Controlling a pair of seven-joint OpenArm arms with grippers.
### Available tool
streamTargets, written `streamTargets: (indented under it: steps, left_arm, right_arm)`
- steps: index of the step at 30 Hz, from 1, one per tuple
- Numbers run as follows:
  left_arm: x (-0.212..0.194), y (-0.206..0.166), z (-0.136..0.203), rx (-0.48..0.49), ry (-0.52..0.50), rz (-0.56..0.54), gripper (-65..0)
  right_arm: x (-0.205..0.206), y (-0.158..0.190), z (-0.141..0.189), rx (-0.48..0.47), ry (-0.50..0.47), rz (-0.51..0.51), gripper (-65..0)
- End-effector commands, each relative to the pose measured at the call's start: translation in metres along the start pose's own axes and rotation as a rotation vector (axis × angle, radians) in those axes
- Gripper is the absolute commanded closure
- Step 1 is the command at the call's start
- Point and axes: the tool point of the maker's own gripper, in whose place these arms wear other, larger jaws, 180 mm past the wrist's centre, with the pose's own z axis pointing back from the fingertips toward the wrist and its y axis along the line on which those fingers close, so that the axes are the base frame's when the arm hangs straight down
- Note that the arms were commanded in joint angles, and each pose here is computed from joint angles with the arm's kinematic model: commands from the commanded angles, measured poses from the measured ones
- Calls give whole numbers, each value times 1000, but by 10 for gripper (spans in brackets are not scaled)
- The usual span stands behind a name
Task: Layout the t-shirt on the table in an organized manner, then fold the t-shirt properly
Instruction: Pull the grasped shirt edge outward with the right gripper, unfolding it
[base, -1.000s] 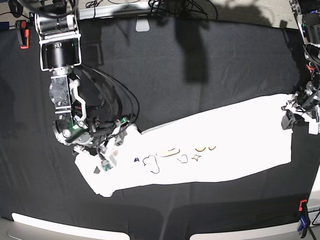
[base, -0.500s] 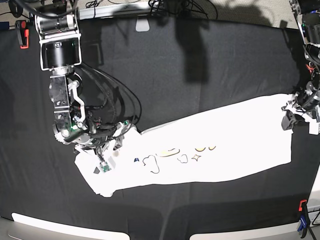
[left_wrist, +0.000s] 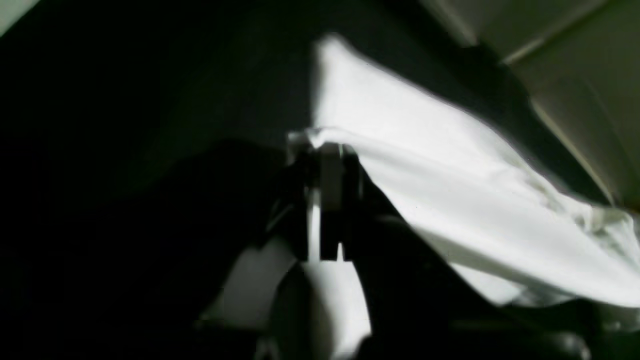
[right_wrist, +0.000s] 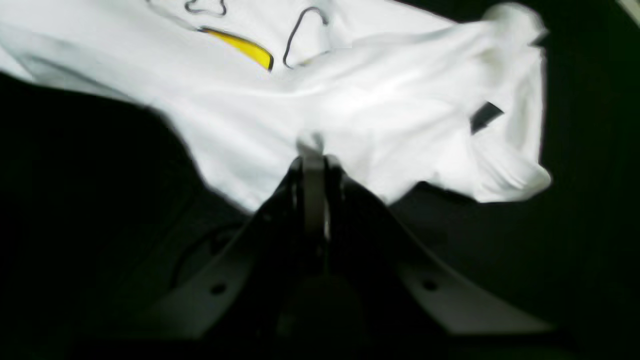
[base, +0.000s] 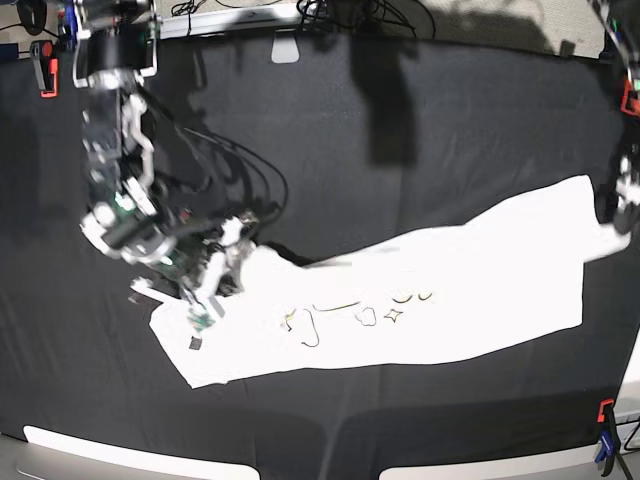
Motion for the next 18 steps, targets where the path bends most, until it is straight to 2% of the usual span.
streamTargets:
  steps: [1, 10, 13, 15, 16, 18]
  left_arm:
    - [28, -6, 4, -26, -73, -33, 0]
    - [12, -39, 60, -82, 34, -221, 0]
    - [3, -49, 72, -98, 61, -249, 0]
    - [-4, -52, 75, -101, 64, -239, 0]
    - [-6, -53, 75, -102, 62, -230, 0]
    - [-12, -54, 75, -101, 58, -209, 0]
  right_arm:
    - [9, -10, 11, -39, -37, 9, 0]
    - [-44, 4, 69, -76, 72, 22, 0]
    - [-61, -2, 82, -110, 99, -4, 0]
    - [-63, -9, 86, -133, 84, -19, 0]
    - [-60, -14, 86, -143, 60, -25, -26]
    - [-53, -19, 83, -149, -3, -38, -153]
